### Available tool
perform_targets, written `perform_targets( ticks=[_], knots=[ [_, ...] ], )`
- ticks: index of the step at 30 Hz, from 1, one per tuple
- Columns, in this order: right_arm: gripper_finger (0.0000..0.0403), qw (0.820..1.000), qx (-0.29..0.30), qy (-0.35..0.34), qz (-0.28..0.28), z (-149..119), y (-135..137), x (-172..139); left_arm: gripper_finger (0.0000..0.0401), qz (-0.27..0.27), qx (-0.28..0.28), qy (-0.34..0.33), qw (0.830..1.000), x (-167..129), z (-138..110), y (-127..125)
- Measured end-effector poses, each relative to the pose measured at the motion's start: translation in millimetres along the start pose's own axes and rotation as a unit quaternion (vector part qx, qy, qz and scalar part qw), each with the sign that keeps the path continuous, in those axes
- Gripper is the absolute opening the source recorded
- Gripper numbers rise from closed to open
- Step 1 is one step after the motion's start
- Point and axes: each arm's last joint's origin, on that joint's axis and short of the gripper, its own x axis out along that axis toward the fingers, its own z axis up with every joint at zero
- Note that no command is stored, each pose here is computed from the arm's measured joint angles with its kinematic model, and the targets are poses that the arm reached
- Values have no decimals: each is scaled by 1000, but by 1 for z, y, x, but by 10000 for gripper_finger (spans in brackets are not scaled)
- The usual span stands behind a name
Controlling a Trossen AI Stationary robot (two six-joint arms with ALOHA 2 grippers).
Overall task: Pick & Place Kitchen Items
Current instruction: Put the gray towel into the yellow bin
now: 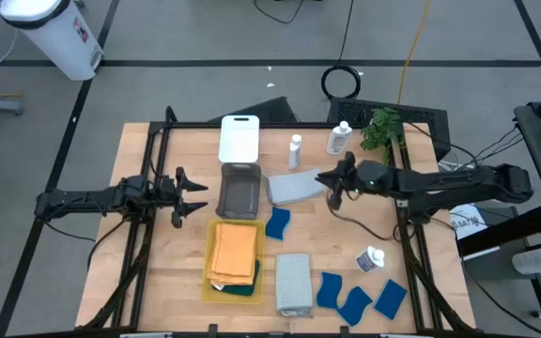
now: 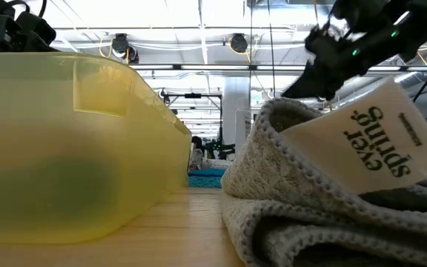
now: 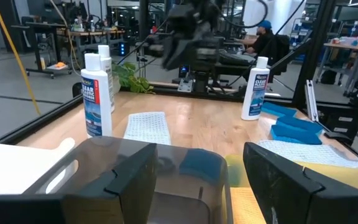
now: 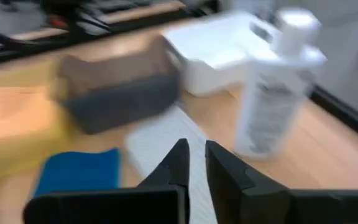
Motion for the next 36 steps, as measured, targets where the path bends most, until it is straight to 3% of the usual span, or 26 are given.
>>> perform_targets(
  ticks=[4,13,17,26,36],
  knots=[
    [86,998,35,39,-29,-8,-21,12,244,0,0,0,1000,0,0,0],
    [275,981,155,114,-26,-24,-56,25,244,0,0,-1,1000,0,1,0],
    [322,973,166,154,-43,-37,-62,35,244,0,0,-1,1000,0,1,0],
    [318,960,195,202,-11,-60,-66,56,244,0,0,-1,1000,0,1,0],
    [292,953,246,178,13,-68,-68,75,244,-1,-1,-1,1000,0,1,0]
  ],
)
